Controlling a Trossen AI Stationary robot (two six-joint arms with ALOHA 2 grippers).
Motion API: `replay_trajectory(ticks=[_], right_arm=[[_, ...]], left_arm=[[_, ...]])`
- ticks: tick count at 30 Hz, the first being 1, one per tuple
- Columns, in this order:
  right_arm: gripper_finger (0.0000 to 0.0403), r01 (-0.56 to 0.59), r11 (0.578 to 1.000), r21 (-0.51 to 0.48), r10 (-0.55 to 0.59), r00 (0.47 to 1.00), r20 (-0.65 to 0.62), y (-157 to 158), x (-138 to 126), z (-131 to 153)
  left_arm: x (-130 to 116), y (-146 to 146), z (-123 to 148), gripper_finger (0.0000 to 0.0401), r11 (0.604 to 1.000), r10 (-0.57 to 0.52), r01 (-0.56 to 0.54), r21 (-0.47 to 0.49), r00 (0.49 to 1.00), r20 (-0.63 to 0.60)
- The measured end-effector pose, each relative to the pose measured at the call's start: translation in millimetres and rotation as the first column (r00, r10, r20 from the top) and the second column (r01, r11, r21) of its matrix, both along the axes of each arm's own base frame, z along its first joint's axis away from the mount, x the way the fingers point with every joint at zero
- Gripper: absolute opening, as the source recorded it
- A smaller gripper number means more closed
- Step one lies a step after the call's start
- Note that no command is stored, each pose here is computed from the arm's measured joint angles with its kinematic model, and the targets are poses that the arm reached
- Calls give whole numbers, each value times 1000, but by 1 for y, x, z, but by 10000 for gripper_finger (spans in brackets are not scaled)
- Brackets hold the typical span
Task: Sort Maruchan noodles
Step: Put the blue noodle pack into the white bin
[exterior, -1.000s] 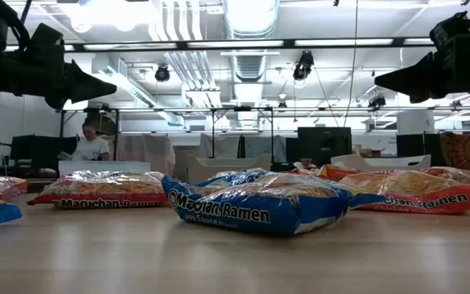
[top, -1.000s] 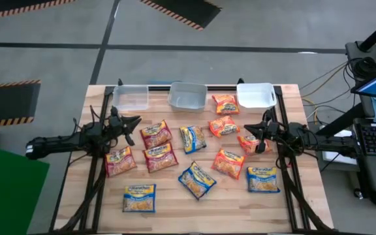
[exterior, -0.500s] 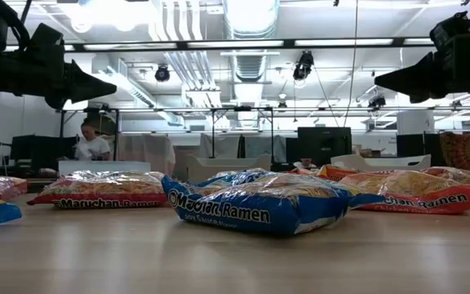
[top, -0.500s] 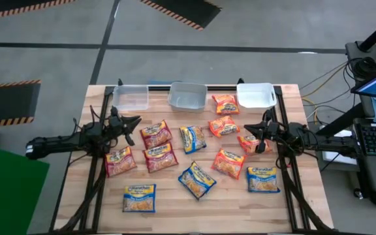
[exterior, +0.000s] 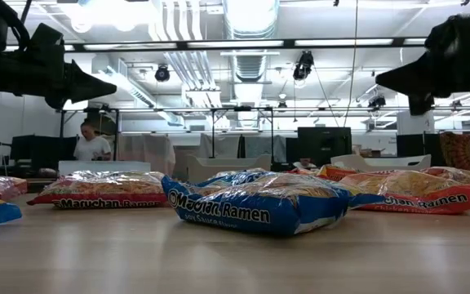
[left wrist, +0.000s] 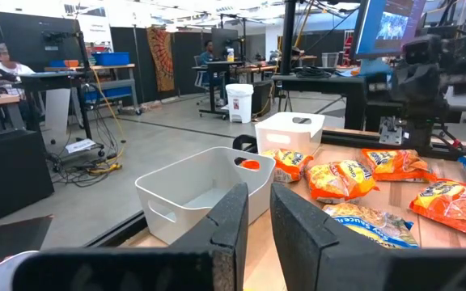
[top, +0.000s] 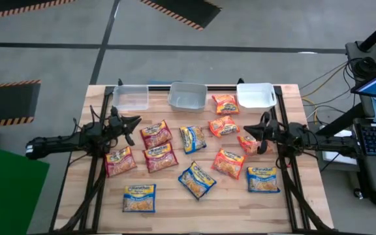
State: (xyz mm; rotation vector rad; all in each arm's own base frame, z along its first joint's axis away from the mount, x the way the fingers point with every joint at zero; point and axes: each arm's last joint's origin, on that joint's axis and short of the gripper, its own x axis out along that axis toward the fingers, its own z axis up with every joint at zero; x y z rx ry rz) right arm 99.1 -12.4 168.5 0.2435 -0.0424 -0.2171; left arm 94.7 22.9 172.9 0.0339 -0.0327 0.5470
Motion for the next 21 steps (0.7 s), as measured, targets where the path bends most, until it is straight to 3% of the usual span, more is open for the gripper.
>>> replay_trajectory(ticks=[2, 3, 5, 7, 10, 15, 21], right_arm=[[9, -16, 979, 203, 3, 998, 65, 0, 0, 2], [9, -26, 969, 247, 8, 997, 72, 0, 0, 2], [9, -88, 956, 280, 70, 995, 74, 2, 0, 1], [9, -179, 932, 315, 152, 983, 107, 5, 1, 3], [9, -286, 901, 327, 233, 953, 191, 9, 0, 11], [9, -347, 891, 292, 250, 914, 320, 13, -2, 24], [9, -321, 904, 282, 201, 902, 382, 16, 0, 31]], left_arm=[[0, 0, 0, 39, 1000, 0, 0, 0, 1000, 0], [0, 0, 0, 39, 1000, -1, 1, -11, 1000, 9], [0, -1, 3, 39, 984, -36, 59, -169, 990, 137], [0, -1, 9, 39, 915, -18, 150, -375, 943, 333], [-2, 0, 17, 39, 840, 92, 208, -501, 856, 509], [-4, 0, 22, 39, 794, 112, 287, -536, 798, 592], [-3, 0, 22, 39, 811, 107, 264, -522, 810, 576]])
